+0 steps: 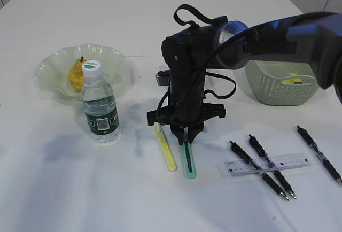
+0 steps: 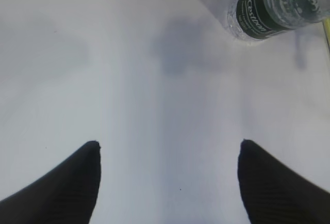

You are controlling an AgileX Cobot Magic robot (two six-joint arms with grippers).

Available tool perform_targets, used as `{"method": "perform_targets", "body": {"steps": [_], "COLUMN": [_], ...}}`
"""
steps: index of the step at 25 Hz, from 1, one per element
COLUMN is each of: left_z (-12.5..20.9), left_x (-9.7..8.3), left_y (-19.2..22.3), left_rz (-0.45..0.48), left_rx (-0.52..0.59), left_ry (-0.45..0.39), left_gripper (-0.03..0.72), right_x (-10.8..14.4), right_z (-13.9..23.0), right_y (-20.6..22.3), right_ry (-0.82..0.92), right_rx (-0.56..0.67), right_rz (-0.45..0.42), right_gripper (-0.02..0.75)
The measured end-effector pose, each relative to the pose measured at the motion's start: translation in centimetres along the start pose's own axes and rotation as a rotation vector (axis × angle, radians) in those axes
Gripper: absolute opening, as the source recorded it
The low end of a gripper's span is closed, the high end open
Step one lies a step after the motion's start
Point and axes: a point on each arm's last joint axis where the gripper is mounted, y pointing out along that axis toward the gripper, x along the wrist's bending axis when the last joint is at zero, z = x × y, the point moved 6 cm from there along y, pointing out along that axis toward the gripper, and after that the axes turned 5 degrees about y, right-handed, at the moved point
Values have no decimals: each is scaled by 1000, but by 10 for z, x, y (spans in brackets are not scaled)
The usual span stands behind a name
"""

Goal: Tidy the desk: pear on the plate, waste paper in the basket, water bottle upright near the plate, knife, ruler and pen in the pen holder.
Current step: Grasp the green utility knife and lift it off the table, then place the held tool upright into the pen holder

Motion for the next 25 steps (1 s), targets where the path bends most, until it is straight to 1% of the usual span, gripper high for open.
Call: {"method": "perform_targets", "body": {"steps": [3, 9, 18, 25], "left_z": [0, 0, 0, 0], "left_x": [0, 0, 0, 0], "left_y": [0, 0, 0, 0], "left_rz": [0, 0, 0, 0], "left_rx": [0, 0, -2, -2], "left_ry": [0, 0, 0, 0], "left_gripper": [590, 590, 590, 590], "right_x": [0, 1, 9, -3], "right_z": [0, -4, -21, -25], "right_y": [0, -4, -38, -62], "right_ry": [-4, -28, -106, -165], "right_rx": [-2, -17, -58, -98], "right_rz": [3, -2, -18, 42], "right_gripper": [115, 113, 113, 113]}}
